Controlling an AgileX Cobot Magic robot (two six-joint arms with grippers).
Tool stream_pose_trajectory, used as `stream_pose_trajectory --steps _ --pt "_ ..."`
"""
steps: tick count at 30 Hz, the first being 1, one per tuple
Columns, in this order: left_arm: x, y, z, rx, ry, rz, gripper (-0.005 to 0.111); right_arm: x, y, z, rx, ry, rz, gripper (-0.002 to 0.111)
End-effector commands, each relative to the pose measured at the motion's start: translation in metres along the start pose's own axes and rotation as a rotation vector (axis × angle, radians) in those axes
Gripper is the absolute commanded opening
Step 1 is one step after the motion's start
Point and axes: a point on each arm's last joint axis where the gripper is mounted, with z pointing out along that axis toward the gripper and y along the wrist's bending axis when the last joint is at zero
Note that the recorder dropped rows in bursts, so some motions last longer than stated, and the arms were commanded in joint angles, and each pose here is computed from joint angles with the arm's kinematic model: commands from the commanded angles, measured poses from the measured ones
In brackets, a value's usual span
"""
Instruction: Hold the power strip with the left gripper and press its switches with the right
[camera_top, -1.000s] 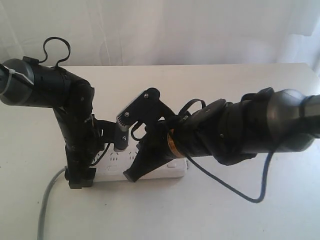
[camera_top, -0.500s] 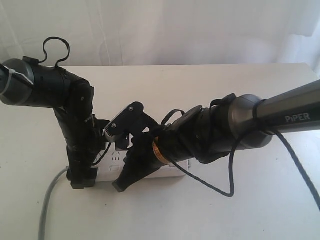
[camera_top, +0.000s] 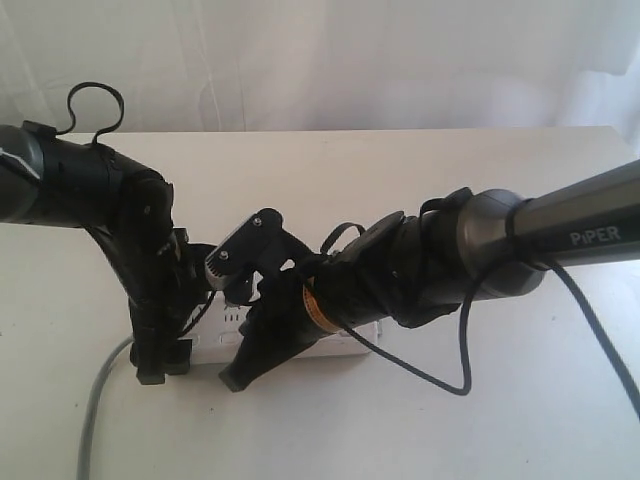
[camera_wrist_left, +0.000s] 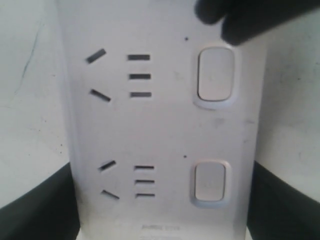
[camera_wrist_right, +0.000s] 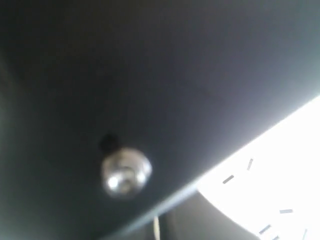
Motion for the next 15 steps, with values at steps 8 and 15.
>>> stream_pose_trajectory --steps 8,15 --pt "0.013 -0.008 0.026 0.066 0.039 -0.043 0.0 -0.001 0.001 -0.002 0.002 -0.006 0.064 0.0" --pt "0.013 -0.008 0.026 0.067 0.039 -0.041 0.0 -0.011 -0.003 -0.015 0.058 -0.047 0.059 0.0"
